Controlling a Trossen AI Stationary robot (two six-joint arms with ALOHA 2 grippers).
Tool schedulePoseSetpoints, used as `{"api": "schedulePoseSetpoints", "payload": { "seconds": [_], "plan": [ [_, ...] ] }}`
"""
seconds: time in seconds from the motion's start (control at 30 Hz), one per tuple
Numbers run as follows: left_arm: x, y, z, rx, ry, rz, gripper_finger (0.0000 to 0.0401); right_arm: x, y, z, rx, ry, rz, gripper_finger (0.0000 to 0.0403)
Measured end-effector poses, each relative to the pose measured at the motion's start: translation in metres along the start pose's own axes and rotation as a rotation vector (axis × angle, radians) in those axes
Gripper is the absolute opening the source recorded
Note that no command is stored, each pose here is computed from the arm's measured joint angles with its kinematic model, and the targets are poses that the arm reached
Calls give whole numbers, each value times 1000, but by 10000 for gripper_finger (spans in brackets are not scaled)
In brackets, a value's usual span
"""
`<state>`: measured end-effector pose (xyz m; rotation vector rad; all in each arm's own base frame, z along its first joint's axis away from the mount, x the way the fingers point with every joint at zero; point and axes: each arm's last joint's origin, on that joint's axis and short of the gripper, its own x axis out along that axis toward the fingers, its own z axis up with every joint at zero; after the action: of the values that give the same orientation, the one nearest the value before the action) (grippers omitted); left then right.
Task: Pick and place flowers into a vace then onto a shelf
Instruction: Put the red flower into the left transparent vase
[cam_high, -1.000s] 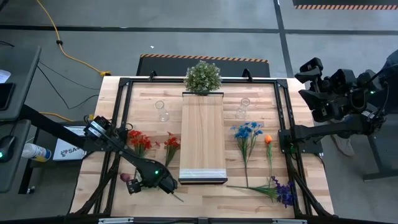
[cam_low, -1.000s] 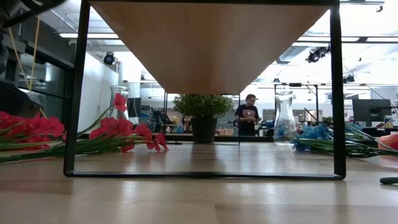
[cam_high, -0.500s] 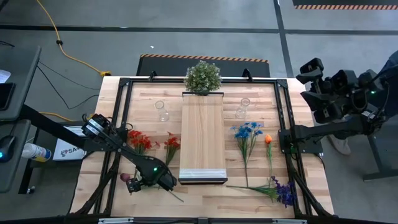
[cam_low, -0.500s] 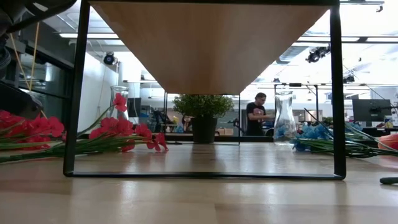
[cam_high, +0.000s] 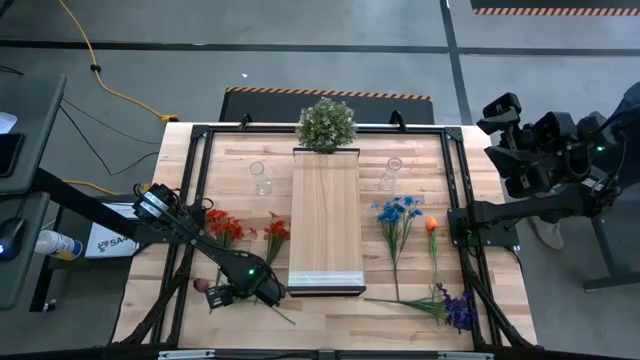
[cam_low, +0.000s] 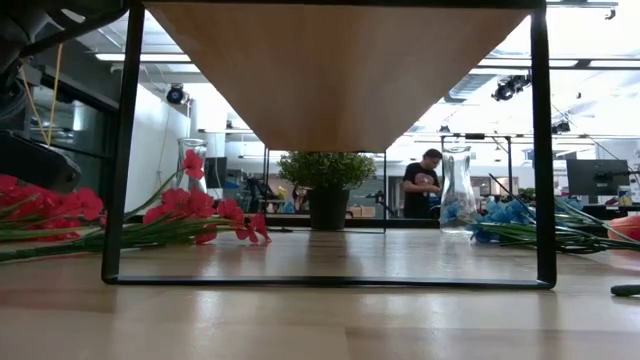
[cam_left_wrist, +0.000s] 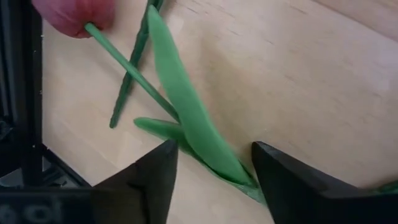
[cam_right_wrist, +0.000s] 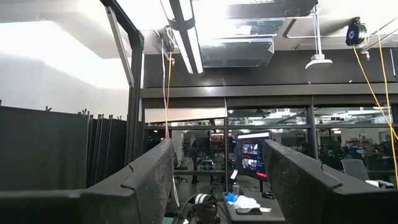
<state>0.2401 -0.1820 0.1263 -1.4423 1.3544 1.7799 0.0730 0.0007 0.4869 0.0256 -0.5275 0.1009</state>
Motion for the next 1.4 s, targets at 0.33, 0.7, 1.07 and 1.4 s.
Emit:
{"api": "schedulePoseSetpoints", "payload": {
  "seconds": [0.33,0.7,1.07,1.4],
  "plan": [
    [12,-7,-3,4,-24,0,186,0,0,0,-1,-4,0,236],
    [11,-10,-2,1,-34,-25,133,0,0,1,-1,-11,1,236],
    [9,-10,-4,-6,-48,-15,27,0,0,0,-1,-1,0,236],
    [7,-9,-5,-12,-56,-4,43,0,0,-1,0,6,-1,236]
  ]
}}
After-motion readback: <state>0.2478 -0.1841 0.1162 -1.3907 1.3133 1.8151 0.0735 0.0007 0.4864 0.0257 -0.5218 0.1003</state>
